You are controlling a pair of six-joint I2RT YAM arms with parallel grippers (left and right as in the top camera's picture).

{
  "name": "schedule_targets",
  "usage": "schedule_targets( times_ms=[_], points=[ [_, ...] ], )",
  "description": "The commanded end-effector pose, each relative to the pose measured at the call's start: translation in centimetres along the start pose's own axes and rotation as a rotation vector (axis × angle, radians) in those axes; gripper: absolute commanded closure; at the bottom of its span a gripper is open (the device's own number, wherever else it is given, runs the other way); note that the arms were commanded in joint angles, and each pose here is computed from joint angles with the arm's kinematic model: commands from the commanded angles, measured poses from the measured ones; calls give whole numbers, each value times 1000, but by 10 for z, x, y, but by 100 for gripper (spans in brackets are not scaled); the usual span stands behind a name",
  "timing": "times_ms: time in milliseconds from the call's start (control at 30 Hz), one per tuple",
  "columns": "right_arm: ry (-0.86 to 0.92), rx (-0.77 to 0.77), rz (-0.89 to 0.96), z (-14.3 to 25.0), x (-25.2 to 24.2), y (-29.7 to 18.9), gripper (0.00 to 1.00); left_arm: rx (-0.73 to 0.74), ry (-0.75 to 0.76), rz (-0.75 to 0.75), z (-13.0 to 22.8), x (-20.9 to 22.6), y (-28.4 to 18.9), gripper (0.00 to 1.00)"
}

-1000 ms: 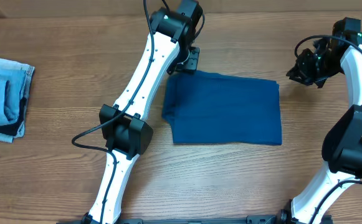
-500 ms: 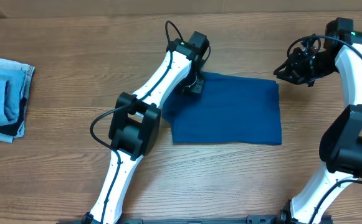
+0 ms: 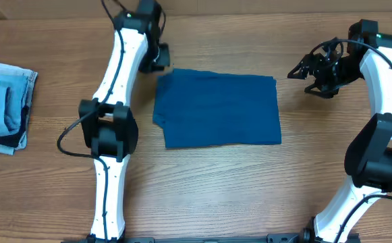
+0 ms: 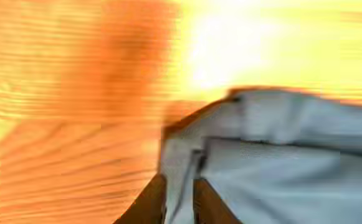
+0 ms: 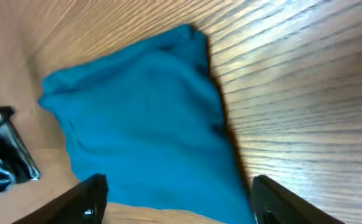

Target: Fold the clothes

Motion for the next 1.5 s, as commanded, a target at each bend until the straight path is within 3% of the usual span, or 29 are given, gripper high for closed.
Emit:
schedule_targets(
  times_ms=[0,167,300,500,667,833,933,1033,1200,1367,1467],
  points=[
    [6,36,10,5,-13,20,20,39,57,77,12,-23,-15,81],
    [-44,44,-5,14,-30,48,20,122,-1,-32,32,-21,-19,91],
    [-147,46,-74,26,-36,73,20,35,-13,-35,36,-14,-72,89],
    [-235,22,-136,41,-42,107,21,-258,0,75,72,4,-217,74],
    [-275,47,-293,58,-44,123,21,-445,-9,141,115,27,-300,62],
    [-290,57,-458,63,-40,136,22,-492,-20,122,135,41,-323,53],
    [-316,45,-464,60,-36,138,25,-472,-19,112,137,42,-321,52],
    [-343,5,-505,55,-33,137,32,-469,-19,110,138,42,-321,52],
    [-272,-26,-512,43,-34,132,61,-465,-19,108,138,42,-321,50],
    [-174,-51,-497,26,-37,103,80,-471,-20,96,138,43,-321,40],
    [-154,-49,-366,26,-36,81,88,-481,-26,79,137,44,-321,22]
  ],
)
Point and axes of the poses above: each gripper's point midway between its finger pads, its own y axis out along the fingers, its own x axis along the line the jaws close on, z = x × y, the point moved 10 cm from there along -y, back along the fingers, and after that the axes turned 9 degrees about -y, right-handed, at the moved point
